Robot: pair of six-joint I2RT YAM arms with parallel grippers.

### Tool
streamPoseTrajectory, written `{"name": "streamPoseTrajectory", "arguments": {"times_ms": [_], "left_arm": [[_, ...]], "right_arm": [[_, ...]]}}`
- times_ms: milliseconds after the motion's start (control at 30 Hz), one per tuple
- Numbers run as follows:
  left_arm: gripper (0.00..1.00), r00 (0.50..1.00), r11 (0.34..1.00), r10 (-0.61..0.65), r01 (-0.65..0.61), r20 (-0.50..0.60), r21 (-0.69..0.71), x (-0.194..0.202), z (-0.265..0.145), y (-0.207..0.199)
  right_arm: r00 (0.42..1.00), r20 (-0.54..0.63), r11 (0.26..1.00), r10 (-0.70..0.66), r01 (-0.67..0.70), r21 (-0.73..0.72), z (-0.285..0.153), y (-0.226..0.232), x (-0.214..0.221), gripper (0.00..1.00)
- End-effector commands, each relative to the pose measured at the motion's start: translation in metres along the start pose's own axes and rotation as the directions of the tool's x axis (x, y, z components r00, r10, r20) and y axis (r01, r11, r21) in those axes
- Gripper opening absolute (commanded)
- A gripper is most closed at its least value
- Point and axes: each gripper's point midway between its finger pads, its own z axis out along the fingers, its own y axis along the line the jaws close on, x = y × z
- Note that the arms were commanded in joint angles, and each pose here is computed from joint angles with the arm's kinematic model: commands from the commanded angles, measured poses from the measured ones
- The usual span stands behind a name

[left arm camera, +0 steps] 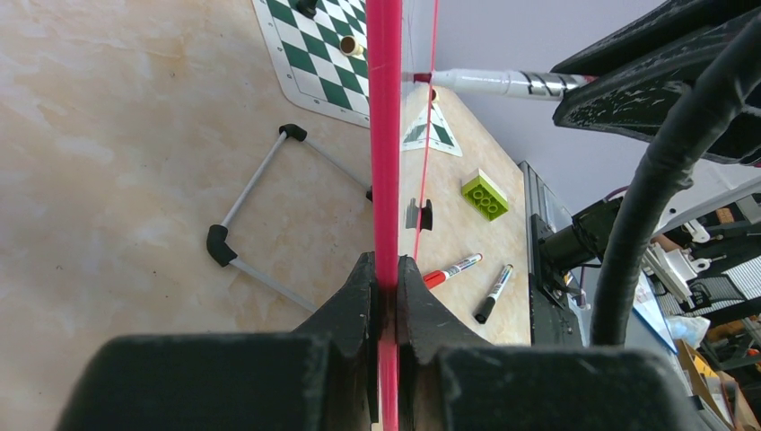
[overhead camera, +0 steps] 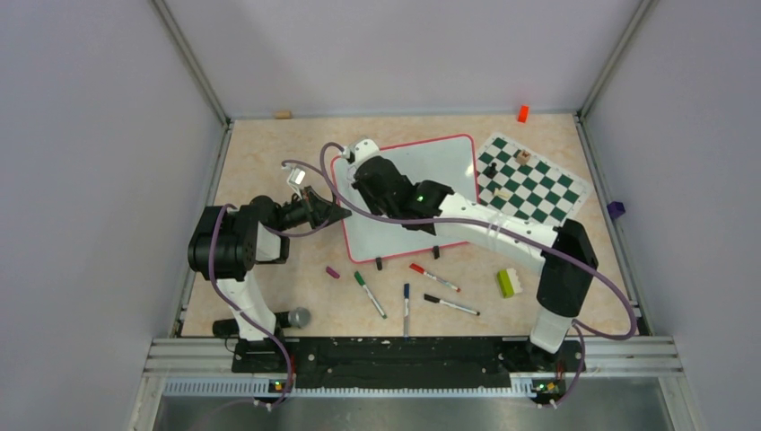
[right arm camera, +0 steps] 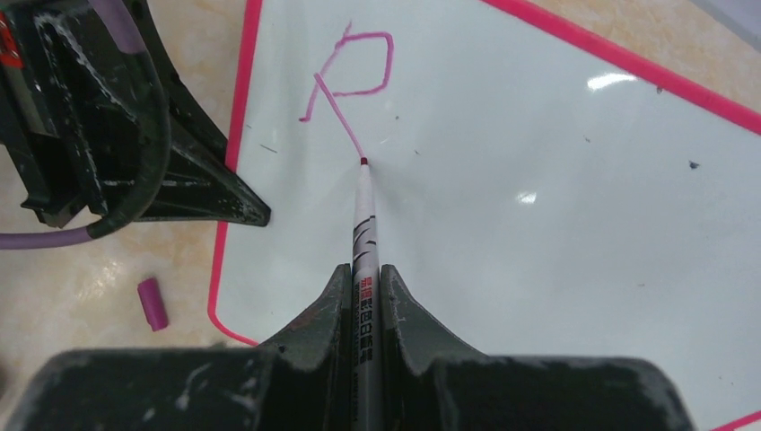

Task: Write a sentence on the whiteboard

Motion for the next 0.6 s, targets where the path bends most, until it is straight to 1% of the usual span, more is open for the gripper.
{"name": "streamPoseTrajectory", "arguments": {"times_ms": [0, 133, 200, 400, 433, 567], "left_arm": [[0.0, 0.99, 0.988, 0.144, -0.144, 0.008, 0.051, -0.006, 0.003, -0.012], [0.0, 0.989, 0.988, 0.145, -0.145, 0.008, 0.051, -0.006, 0.003, -0.012], [0.0, 0.99, 0.988, 0.144, -0.144, 0.007, 0.052, -0.006, 0.003, -0.012], [0.0, 0.99, 0.988, 0.142, -0.142, 0.007, 0.052, -0.005, 0.003, -0.011], [0.0, 0.99, 0.988, 0.143, -0.143, 0.006, 0.052, -0.005, 0.003, -0.011], [0.0, 0.99, 0.988, 0.143, -0.143, 0.006, 0.052, -0.005, 0.003, -0.011]], "right_arm": [[1.0, 0.002, 0.998, 0.023, -0.023, 0.066, -0.012, -0.021, 0.003, 0.0], [1.0, 0.007, 0.998, 0.029, -0.029, 0.061, -0.014, -0.02, 0.0, 0.0], [0.999, 0.021, 0.999, 0.038, -0.039, 0.036, -0.018, -0.018, -0.007, 0.0], [0.987, 0.099, 0.985, 0.127, -0.114, -0.128, -0.043, -0.017, -0.036, 0.0], [0.984, 0.113, 0.983, 0.136, -0.121, -0.135, -0.046, -0.019, -0.039, 0.0], [0.982, 0.137, 0.989, 0.133, -0.123, -0.082, -0.047, -0.033, -0.047, 0.0]]}}
